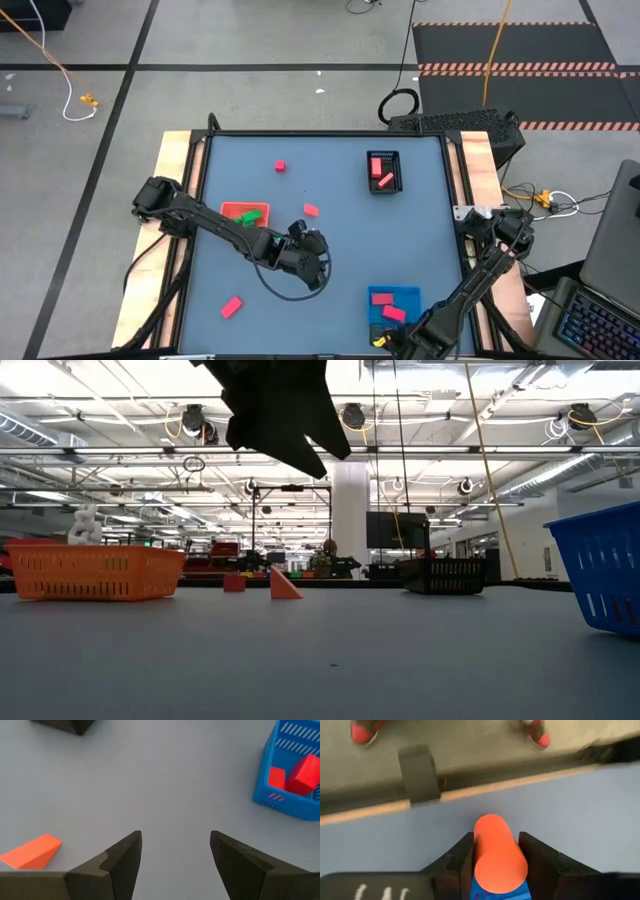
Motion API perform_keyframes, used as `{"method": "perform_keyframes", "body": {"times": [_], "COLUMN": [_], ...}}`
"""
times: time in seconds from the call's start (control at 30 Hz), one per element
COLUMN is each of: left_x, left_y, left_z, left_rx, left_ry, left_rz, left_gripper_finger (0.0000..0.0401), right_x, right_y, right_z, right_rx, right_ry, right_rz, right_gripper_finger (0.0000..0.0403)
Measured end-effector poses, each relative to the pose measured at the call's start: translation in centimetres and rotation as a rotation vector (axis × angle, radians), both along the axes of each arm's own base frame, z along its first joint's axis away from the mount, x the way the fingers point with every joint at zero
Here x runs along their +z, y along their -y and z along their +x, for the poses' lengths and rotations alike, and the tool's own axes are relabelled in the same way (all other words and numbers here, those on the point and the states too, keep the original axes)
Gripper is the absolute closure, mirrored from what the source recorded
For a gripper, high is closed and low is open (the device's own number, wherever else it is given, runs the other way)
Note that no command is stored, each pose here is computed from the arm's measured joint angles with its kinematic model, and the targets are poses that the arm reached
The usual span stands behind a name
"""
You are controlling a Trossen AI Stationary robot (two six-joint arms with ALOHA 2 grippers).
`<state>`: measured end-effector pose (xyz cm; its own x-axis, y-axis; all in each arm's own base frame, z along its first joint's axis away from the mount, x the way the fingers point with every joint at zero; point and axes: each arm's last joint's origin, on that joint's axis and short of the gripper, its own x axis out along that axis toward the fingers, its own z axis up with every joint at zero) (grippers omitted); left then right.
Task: Sort & place blocks by color
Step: Put the orange block into the black bin
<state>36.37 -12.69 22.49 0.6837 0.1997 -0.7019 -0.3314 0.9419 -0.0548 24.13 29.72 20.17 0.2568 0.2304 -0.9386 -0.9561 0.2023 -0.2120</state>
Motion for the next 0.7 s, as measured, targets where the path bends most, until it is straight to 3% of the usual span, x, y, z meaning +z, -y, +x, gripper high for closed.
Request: {"method": "perform_keyframes", "body": {"times": [0.2,0.33,0.5,0.7], "left_x": [0.0,0.1,0.1,0.0], "left_y": [0.0,0.0,-0.2,-1.4], "left_z": [0.1,0.1,0.1,0.2], "left_rx": [-0.009,-0.012,0.006,0.070], "left_ry": [0.004,0.008,0.013,-0.004], "left_rz": [0.008,0.010,0.059,0.114], "left_gripper_finger": [0.0162,0.0162,0.0162,0.0162], "right_x": [5.9,10.1,13.6,14.2], "right_y": [-0.4,1.3,6.6,14.4], "right_z": [0.1,-0.5,-1.0,-1.0], "right_rx": [-0.073,-0.178,-0.370,-0.592], "right_ry": [0.209,0.350,0.468,0.534], "right_rz": [0.117,0.200,0.153,0.085], "right_gripper_finger": [0.0281,0.0281,0.0281,0.0281]}}
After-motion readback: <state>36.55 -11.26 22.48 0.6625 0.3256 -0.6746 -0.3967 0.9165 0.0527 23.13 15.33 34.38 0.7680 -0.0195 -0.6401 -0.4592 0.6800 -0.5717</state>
